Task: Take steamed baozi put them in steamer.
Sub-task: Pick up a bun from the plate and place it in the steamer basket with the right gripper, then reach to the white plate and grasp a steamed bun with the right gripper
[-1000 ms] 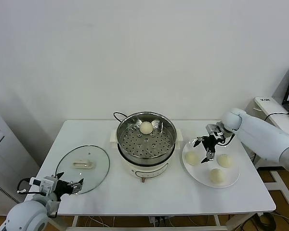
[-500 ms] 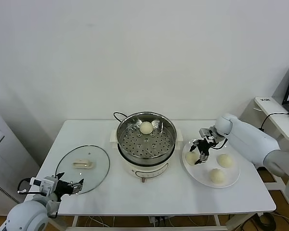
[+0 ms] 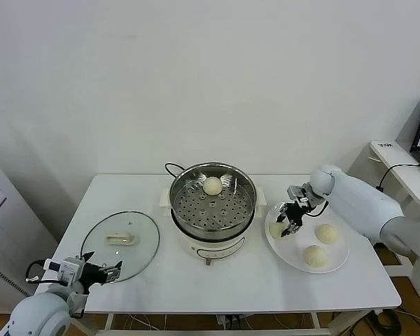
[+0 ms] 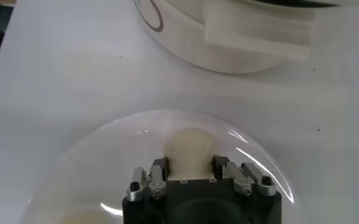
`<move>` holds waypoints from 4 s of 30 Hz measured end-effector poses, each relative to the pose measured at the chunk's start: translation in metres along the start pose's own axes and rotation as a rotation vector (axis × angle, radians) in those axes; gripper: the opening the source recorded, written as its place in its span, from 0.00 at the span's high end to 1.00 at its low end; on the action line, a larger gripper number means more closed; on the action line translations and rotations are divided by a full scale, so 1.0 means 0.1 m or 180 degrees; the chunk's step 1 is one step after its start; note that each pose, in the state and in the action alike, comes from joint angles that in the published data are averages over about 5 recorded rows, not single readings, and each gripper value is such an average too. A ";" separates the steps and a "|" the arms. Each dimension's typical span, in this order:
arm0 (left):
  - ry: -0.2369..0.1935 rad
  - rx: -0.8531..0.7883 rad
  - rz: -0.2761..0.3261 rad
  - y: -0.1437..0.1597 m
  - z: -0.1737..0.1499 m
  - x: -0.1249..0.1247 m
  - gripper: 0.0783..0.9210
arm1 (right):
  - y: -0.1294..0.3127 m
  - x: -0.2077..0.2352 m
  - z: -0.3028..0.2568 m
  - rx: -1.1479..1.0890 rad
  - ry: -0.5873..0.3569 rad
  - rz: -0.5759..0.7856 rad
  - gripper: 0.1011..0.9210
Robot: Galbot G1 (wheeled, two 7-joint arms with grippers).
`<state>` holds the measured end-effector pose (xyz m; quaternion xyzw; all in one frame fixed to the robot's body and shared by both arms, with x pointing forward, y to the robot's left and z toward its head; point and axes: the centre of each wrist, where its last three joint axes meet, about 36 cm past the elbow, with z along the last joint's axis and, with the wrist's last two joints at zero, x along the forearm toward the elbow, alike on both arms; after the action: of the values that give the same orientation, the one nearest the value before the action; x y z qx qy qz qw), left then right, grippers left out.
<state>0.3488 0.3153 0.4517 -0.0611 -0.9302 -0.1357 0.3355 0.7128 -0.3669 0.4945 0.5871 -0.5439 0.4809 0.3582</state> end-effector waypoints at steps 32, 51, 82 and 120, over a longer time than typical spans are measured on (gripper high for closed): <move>0.0016 -0.0031 -0.0002 0.04 -0.03 -0.01 0.12 | -0.54 1.58 -1.90 -0.0385 -0.0665 0.0295 0.55; 0.0024 -0.0026 0.0014 0.03 -0.03 -0.05 0.12 | -0.72 0.49 -2.85 -0.0420 -0.0553 0.0173 0.55; 0.0006 0.0027 0.0037 0.04 -0.06 -0.02 0.12 | -0.70 0.37 -2.86 -0.0390 -0.0422 0.0212 0.12; -0.0025 0.0040 0.0039 0.08 -0.13 0.00 0.12 | 0.66 0.72 0.18 -0.0307 0.0312 -0.0358 0.12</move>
<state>0.3580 0.3190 0.4630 -0.0653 -0.9320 -0.1276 0.3330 0.6468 -0.4156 0.5517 0.5744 -0.5144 0.4614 0.4387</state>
